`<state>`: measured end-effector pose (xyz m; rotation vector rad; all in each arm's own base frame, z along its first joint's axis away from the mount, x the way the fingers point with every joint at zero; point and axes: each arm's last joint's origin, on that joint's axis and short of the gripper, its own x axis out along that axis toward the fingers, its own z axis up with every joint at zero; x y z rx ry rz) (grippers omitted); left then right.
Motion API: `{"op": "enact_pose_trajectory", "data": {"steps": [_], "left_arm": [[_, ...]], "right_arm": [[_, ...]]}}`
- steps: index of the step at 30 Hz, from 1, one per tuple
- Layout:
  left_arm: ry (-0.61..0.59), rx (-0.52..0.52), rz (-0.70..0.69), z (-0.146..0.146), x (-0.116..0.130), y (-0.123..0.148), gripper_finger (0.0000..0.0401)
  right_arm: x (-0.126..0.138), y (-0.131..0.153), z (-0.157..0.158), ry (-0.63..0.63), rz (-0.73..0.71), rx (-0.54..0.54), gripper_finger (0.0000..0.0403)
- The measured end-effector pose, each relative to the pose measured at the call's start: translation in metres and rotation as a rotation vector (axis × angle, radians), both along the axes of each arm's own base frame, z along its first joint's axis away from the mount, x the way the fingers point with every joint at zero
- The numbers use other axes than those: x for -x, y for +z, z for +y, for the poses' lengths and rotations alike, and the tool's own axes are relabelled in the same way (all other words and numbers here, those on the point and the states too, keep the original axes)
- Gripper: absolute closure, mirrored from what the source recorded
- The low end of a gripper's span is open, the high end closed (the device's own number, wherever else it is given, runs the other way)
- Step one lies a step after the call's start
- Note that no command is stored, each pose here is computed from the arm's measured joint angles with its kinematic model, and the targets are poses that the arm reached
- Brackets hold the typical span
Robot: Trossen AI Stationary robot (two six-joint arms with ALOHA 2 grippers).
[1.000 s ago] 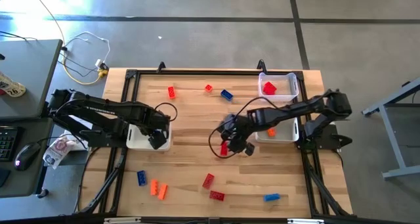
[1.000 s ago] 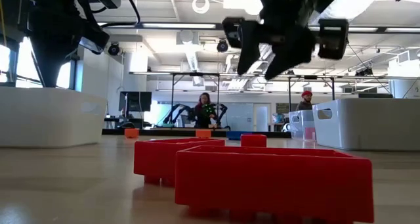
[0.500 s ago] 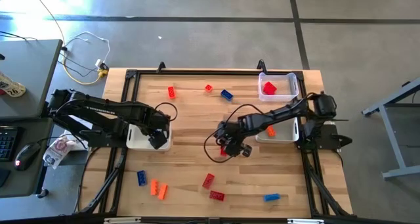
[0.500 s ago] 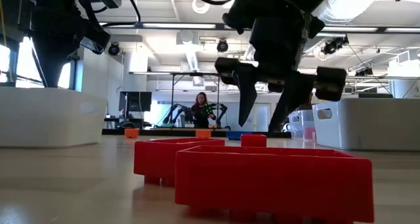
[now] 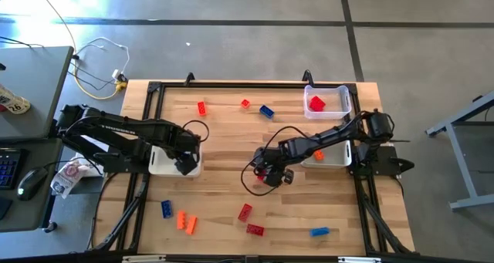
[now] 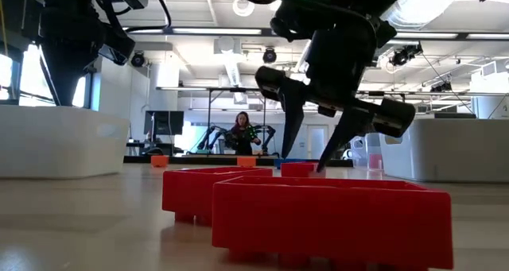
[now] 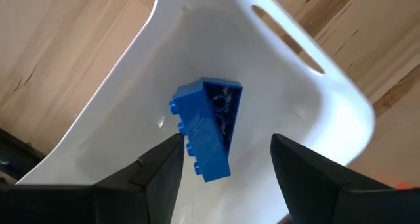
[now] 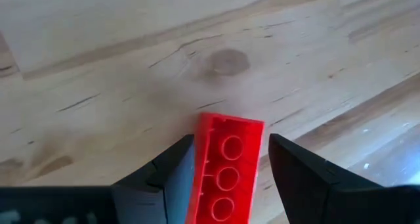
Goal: Sort & place blocks by color
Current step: Put the red game piece into the transparent bin
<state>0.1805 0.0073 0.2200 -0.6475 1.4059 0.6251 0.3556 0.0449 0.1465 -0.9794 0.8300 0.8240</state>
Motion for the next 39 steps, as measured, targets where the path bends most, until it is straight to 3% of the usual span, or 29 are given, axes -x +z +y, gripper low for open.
{"op": "enact_pose_trajectory", "data": {"steps": [7, 12, 18, 21, 29, 39], "left_arm": [[0.000, -0.002, -0.047, 0.000, -0.005, 0.001, 0.0189], [0.000, -0.002, -0.053, 0.000, -0.005, 0.001, 0.0189], [-0.001, -0.003, -0.059, 0.000, -0.006, 0.001, 0.0189], [-0.017, -0.005, -0.062, 0.000, -0.006, 0.001, 0.0189], [-0.079, -0.011, -0.063, 0.000, -0.006, 0.001, 0.0189], [-0.209, -0.080, -0.132, 0.002, -0.014, 0.002, 0.0190]], "right_arm": [[-0.003, -0.015, -0.002, -0.041, 0.038, 0.077, 0.0222], [-0.002, -0.016, -0.002, -0.083, 0.050, 0.069, 0.0226], [-0.002, -0.013, -0.004, -0.189, 0.057, 0.038, 0.0291], [-0.002, -0.012, -0.004, -0.256, 0.063, 0.011, 0.0292], [0.001, -0.002, -0.012, -0.484, 0.031, 0.025, 0.0292], [0.009, 0.045, -0.056, -0.882, -0.142, -0.001, 0.0292]]}}
